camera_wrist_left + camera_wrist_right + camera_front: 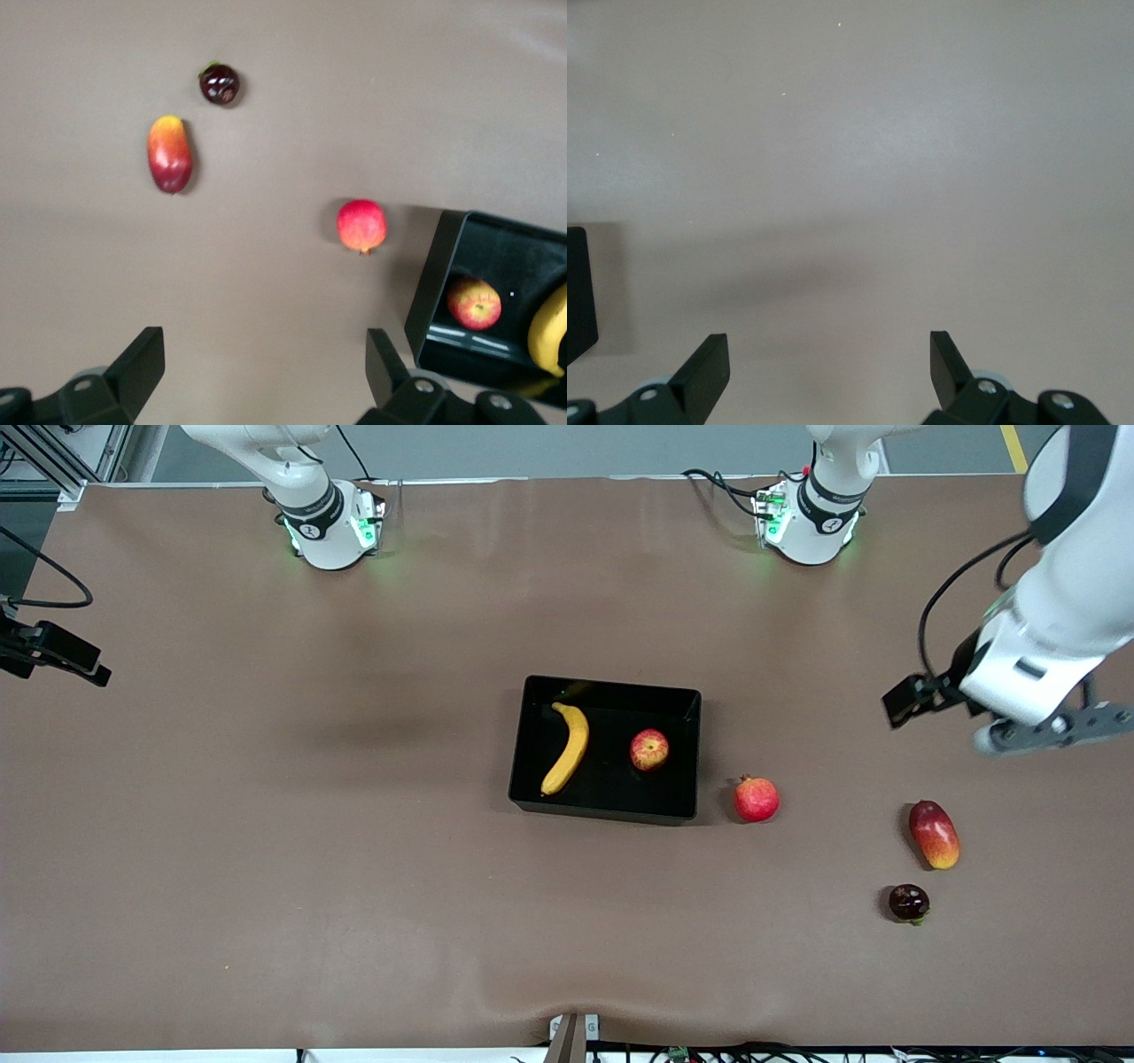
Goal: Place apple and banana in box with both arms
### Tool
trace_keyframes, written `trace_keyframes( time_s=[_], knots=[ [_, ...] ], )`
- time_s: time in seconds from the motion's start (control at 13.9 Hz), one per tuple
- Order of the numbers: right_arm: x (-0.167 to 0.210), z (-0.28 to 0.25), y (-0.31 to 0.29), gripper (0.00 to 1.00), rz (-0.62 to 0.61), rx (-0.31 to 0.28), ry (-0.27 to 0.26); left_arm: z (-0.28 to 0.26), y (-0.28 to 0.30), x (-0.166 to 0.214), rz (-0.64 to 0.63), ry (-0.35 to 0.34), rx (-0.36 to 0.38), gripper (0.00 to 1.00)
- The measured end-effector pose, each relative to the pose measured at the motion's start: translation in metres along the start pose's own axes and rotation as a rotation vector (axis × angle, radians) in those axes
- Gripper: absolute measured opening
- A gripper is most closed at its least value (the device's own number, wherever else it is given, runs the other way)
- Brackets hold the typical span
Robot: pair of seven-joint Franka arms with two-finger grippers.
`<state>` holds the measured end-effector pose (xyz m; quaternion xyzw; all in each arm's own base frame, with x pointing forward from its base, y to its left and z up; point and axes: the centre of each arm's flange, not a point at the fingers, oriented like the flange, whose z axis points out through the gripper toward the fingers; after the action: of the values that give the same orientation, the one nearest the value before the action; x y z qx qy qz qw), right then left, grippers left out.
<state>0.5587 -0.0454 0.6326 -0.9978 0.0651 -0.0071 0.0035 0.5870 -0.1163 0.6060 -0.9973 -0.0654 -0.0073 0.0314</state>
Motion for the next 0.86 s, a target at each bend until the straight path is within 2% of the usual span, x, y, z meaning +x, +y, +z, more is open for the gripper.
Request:
trace_keyframes(
  time_s=[0.86],
  knots=[
    [0.0, 0.0, 0.0, 1.0, 0.0, 0.0, 0.0, -0.025, -0.014, -0.024, 0.007, -0.02, 0.037, 1.0]
  ],
)
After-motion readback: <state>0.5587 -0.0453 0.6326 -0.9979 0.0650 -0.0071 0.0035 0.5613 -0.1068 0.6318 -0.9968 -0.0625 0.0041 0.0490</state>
